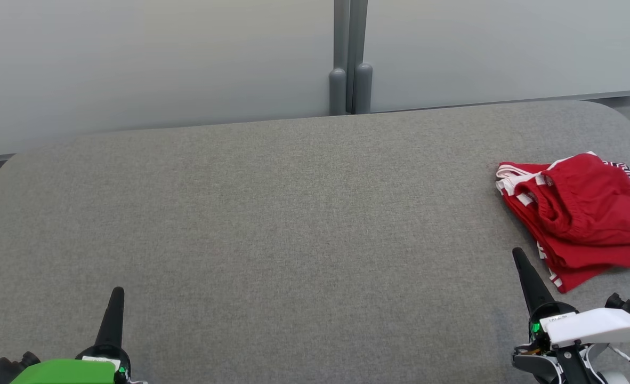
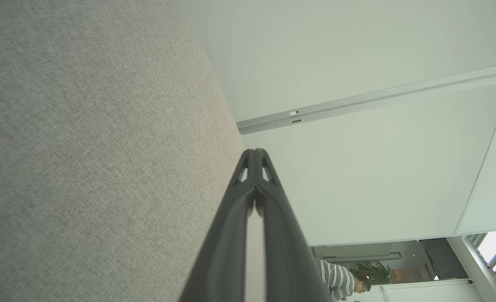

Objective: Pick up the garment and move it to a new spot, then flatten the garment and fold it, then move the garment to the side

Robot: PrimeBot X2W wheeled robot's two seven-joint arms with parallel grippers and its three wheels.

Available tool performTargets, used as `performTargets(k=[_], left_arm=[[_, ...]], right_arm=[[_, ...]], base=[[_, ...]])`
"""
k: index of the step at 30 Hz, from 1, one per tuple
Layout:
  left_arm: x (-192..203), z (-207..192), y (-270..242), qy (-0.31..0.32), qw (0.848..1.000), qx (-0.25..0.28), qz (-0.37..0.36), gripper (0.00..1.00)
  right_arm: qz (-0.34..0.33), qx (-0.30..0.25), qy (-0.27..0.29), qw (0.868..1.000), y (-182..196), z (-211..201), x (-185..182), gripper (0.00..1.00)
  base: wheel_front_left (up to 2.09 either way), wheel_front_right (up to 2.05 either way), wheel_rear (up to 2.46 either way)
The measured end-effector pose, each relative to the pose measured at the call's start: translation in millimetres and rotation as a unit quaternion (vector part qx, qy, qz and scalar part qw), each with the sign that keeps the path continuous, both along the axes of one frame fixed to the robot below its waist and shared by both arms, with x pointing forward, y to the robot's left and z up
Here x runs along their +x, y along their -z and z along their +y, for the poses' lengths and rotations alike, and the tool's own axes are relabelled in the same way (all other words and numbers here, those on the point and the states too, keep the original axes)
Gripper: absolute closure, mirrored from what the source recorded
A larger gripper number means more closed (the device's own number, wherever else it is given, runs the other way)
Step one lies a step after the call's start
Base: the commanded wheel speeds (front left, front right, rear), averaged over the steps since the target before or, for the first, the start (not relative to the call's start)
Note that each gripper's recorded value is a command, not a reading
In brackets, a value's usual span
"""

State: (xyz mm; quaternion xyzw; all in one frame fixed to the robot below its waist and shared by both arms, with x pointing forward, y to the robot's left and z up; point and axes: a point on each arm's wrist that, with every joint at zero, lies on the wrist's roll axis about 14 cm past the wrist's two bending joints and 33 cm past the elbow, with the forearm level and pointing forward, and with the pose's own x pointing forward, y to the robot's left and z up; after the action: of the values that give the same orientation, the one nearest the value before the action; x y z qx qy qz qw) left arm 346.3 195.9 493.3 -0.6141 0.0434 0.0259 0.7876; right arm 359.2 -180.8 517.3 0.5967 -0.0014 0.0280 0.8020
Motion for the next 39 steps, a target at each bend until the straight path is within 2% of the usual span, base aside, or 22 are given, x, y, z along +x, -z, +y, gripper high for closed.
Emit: performTargets(k=[39], left_arm=[[1.2, 17.8, -15.1, -0.027, 0.991, -0.124, -0.048, 1.0]], right_arm=[[0.018, 0.146, 0.004, 0.989, 6.4, -5.0, 1.9, 1.0]], base=[[0.0, 0.0, 0.0]])
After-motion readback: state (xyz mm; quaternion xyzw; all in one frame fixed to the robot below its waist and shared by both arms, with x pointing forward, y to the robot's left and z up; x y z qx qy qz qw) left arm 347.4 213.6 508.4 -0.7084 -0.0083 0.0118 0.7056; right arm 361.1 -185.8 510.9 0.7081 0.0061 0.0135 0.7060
